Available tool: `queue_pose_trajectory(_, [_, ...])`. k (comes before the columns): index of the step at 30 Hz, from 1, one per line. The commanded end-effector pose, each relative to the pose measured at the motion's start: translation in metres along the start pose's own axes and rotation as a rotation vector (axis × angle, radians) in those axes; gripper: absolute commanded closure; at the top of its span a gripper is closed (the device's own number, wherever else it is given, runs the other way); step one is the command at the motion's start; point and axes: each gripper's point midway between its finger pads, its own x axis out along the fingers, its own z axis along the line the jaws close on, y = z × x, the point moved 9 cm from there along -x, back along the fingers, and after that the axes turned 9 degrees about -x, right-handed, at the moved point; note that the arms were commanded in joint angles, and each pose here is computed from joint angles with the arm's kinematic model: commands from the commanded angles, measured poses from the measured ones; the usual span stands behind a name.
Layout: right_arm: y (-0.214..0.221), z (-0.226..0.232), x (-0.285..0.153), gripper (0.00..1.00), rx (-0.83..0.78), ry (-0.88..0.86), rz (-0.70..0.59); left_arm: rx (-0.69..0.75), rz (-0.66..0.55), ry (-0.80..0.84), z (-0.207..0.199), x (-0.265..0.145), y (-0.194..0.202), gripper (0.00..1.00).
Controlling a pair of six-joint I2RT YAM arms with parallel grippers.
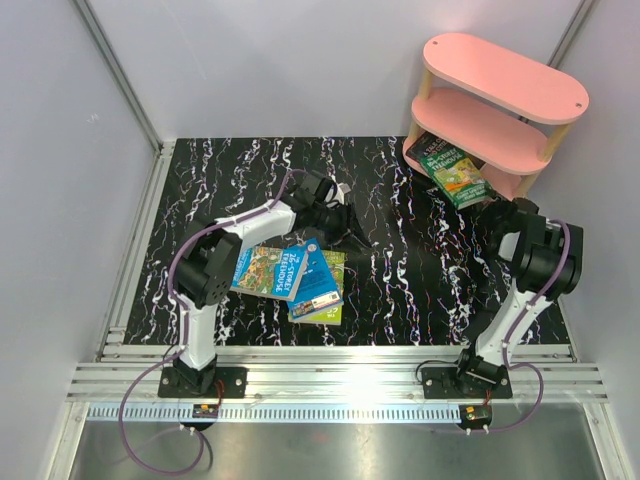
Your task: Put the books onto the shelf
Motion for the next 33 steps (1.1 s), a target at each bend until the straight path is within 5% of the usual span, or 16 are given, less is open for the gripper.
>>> queue_pose_trajectory(1, [0.000, 0.032, -0.004, 0.53, 0.021, -0.062, -0.039, 0.064, -0.010, 0.037, -0.021, -0.017, 0.006, 0.59])
queue_pose_trajectory(4, [0.000, 0.037, 0.002, 0.91, 0.024, -0.071, -0.031, 0.081, -0.008, 0.030, -0.024, -0.020, 0.007, 0.59])
queue_pose_trajectory(5, [0.000, 0.041, 0.003, 0.96, 0.020, -0.078, -0.032, 0.093, -0.007, 0.028, -0.025, -0.020, 0.007, 0.59])
queue_pose_trajectory(14, [0.013, 0.060, 0.026, 0.98, -0.018, -0.105, -0.008, 0.093, 0.006, 0.002, -0.018, -0.022, 0.010, 0.60])
queue_pose_trajectory(17, [0.019, 0.061, 0.038, 0.91, -0.024, -0.107, -0.011, 0.087, 0.013, -0.002, -0.014, -0.021, 0.012, 0.61])
queue_pose_trajectory(18, [0.024, 0.069, 0.043, 0.81, -0.030, -0.125, -0.006, 0.087, 0.016, -0.002, -0.013, -0.021, 0.013, 0.61])
queue_pose_trajectory(20, [0.036, 0.074, 0.054, 0.58, -0.042, -0.130, 0.009, 0.087, 0.019, -0.002, -0.012, -0.022, 0.014, 0.61])
queue_pose_trajectory(21, [0.039, 0.074, 0.058, 0.31, -0.044, -0.132, 0.014, 0.085, 0.021, -0.003, -0.012, -0.022, 0.014, 0.61])
queue_pose_trajectory(24, [0.047, 0.069, 0.067, 0.01, -0.031, -0.120, 0.027, 0.099, 0.017, -0.008, -0.015, -0.025, 0.014, 0.62])
queue_pose_trajectory(33, [0.015, 0.065, 0.017, 0.00, -0.036, -0.101, -0.029, 0.094, -0.003, 0.010, -0.015, -0.031, 0.001, 0.62])
